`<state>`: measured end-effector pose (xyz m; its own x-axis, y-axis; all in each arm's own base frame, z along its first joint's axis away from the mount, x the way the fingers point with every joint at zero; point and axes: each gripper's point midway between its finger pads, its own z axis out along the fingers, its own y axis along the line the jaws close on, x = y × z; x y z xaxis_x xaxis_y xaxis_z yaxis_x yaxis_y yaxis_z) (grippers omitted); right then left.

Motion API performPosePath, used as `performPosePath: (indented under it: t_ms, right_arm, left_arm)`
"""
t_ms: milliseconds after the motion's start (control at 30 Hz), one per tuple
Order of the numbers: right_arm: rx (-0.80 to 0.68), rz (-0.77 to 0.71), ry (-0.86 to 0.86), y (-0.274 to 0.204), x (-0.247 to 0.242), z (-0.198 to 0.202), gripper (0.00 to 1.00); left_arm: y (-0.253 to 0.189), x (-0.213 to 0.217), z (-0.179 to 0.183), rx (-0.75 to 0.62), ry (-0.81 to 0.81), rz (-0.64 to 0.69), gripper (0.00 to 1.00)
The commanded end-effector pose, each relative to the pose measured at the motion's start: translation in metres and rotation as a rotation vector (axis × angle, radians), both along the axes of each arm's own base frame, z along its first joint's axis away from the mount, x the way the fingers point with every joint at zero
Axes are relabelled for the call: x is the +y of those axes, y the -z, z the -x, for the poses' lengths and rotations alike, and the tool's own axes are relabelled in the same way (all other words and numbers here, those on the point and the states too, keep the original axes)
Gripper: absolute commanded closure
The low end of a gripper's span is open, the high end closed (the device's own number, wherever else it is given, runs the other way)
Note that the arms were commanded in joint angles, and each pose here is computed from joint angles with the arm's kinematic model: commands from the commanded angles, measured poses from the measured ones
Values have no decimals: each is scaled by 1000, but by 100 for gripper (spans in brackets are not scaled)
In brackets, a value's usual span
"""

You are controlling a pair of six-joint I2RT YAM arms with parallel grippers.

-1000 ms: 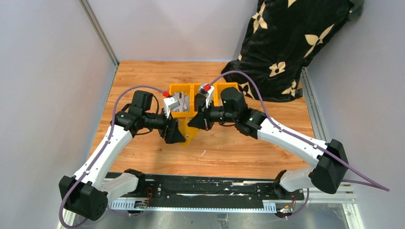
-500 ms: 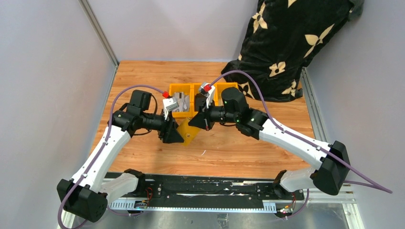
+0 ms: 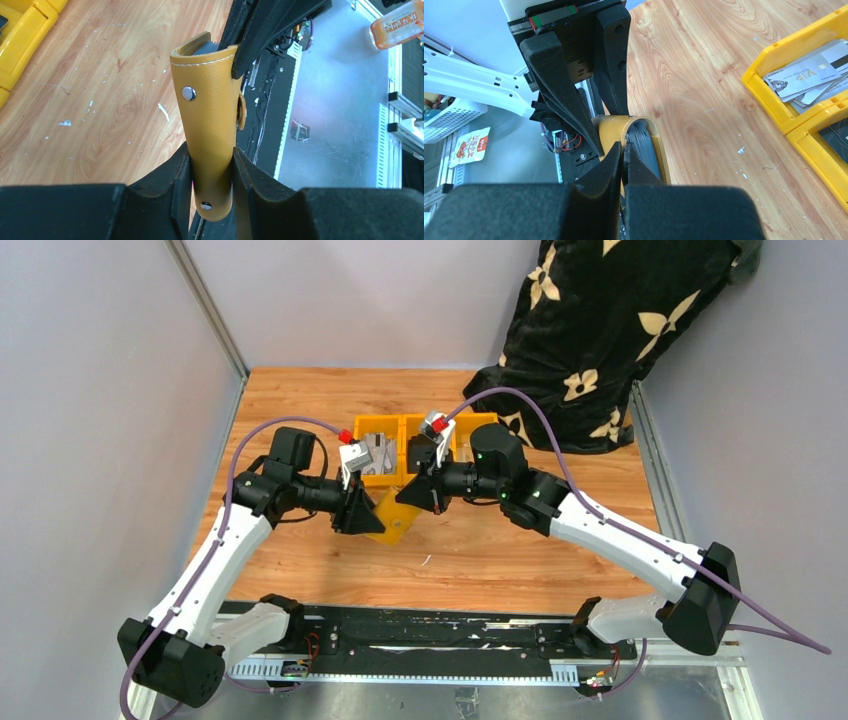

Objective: Take the credit cards out of the card holder
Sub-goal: Open the card holder.

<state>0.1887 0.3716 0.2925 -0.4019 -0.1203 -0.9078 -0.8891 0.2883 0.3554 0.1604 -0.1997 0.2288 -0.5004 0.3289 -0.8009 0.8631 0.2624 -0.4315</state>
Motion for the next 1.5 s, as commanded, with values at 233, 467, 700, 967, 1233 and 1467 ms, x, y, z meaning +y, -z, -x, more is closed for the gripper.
performPosePath:
  t_ms: [233, 467, 700, 967, 1233, 1467]
  right_arm:
    - [63, 47, 575, -15, -49, -66, 39]
    - [120, 31, 629, -3, -30, -41, 27]
    - [203, -7, 501, -5, 21, -27, 27]
    - [227, -31, 483, -8, 47, -35, 32]
    - [215, -4, 532, -6, 48, -46, 44]
    - [184, 23, 593, -4, 38, -55, 76]
  left_arm:
    - [-23, 20, -46, -126, -275, -128, 100]
    - [-45, 34, -69, -163, -492, -121, 100]
    - [-50, 33, -63, -144, -521, -74, 100]
    - [-53, 30, -54, -166, -468, -54, 100]
    - [-53, 25, -43, -157, -413, -31, 100]
    - [-58, 24, -39, -166, -395, -23, 100]
